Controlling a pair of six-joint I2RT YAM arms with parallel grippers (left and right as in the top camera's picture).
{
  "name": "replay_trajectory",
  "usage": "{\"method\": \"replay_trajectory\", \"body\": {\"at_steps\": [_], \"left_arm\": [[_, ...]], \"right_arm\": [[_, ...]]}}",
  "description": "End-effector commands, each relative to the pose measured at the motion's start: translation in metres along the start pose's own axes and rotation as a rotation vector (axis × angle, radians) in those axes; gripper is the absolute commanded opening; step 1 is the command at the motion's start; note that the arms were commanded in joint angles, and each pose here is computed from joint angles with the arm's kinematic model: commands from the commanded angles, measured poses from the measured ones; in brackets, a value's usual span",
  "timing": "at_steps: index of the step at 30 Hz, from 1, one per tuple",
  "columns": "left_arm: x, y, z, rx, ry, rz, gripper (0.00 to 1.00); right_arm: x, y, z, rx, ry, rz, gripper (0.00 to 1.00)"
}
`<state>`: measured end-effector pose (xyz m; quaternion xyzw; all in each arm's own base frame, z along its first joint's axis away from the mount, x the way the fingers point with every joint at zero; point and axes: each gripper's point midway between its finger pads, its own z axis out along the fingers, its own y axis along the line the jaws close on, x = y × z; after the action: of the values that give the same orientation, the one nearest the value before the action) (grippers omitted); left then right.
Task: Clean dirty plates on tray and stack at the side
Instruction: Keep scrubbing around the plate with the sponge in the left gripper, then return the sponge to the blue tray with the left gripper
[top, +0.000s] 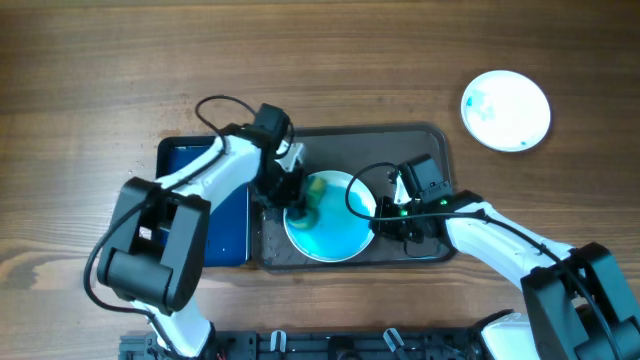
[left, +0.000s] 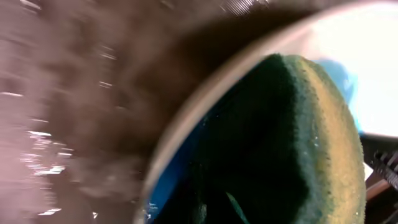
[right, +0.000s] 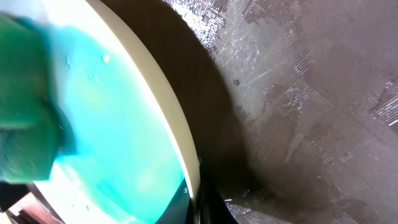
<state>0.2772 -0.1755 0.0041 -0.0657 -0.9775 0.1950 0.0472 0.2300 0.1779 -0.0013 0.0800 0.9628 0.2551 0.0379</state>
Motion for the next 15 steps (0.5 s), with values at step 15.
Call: {"method": "replay_trajectory", "body": {"at_steps": [15], "left_arm": [[0.045,-0.064,0.039,0.024,0.111,0.320,0.04]], "right_arm": [[0.007,-0.015,0.004,0.053,0.024,0.023,0.04]]}}
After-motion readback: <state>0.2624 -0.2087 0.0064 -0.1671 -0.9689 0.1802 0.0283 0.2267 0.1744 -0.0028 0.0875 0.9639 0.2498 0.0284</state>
